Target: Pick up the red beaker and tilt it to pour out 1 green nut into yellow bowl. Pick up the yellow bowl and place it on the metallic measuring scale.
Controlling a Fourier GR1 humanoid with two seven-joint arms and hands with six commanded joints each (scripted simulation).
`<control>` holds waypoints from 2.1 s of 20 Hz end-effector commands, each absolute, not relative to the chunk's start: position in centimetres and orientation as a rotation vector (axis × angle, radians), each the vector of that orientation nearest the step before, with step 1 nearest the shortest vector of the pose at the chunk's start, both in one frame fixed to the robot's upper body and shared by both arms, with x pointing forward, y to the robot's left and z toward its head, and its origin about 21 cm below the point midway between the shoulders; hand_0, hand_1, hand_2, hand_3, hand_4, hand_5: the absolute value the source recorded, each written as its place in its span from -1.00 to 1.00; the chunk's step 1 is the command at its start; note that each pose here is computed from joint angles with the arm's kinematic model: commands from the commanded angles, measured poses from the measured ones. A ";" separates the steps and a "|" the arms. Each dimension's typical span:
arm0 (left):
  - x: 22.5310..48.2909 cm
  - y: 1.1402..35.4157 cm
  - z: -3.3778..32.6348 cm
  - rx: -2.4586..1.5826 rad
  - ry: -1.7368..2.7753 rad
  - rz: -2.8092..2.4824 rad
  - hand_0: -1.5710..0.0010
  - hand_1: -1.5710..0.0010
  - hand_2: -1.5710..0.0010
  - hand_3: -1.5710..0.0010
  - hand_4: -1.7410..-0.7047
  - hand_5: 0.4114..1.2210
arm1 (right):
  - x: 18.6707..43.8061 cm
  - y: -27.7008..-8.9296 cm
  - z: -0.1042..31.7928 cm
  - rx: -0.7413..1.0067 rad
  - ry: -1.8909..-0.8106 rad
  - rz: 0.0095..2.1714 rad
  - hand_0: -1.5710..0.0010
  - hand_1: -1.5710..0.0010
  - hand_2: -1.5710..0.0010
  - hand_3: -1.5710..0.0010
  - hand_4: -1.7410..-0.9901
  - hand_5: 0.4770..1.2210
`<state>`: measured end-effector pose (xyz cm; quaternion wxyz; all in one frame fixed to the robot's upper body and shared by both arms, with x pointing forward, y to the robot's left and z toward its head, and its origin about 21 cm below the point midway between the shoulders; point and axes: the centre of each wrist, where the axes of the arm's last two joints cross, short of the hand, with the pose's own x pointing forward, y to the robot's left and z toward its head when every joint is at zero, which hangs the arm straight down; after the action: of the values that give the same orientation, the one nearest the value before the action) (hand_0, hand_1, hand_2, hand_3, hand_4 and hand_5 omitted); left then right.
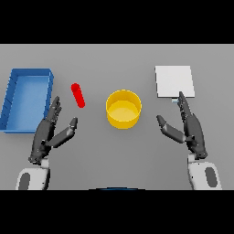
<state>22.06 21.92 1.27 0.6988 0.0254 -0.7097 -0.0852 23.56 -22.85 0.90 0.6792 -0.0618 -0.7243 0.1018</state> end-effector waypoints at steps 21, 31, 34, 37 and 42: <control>33.1 19.9 -1.5 0.118 -1.535 -0.230 1.00 1.00 1.00 1.00 0.00 -0.45 | 23.7 -23.6 1.0 -0.093 -1.655 0.223 1.00 1.00 1.00 1.00 0.18 -0.59; 35.4 18.1 -2.8 0.115 -1.556 -0.208 1.00 0.99 0.94 0.96 -0.24 -0.22 | 24.0 -23.6 0.9 -0.097 -1.654 0.219 1.00 1.00 1.00 1.00 0.17 -0.54; 35.9 17.7 -2.9 0.104 -1.569 -0.144 0.25 0.29 0.30 0.47 -0.37 -0.07 | 24.1 -23.8 0.9 -0.116 -1.643 0.221 1.00 1.00 1.00 1.00 0.20 -0.55; 36.4 17.6 -3.0 0.095 -1.582 -0.116 -0.36 -0.34 -0.34 -0.25 -0.50 0.45 | 24.3 -23.7 1.3 -0.107 -1.645 0.215 1.00 1.00 1.00 1.00 0.20 -0.54; 36.2 16.8 -3.1 0.090 -1.616 -0.162 -0.79 -0.78 -0.78 -0.60 -0.70 0.82 | 24.3 -23.7 1.1 -0.113 -1.647 0.220 1.00 1.00 1.00 1.00 0.20 -0.54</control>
<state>36.21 16.82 -3.10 0.6858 0.0390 -0.7232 -0.0723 24.28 -23.66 1.16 0.6726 -0.0500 -0.7318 0.0978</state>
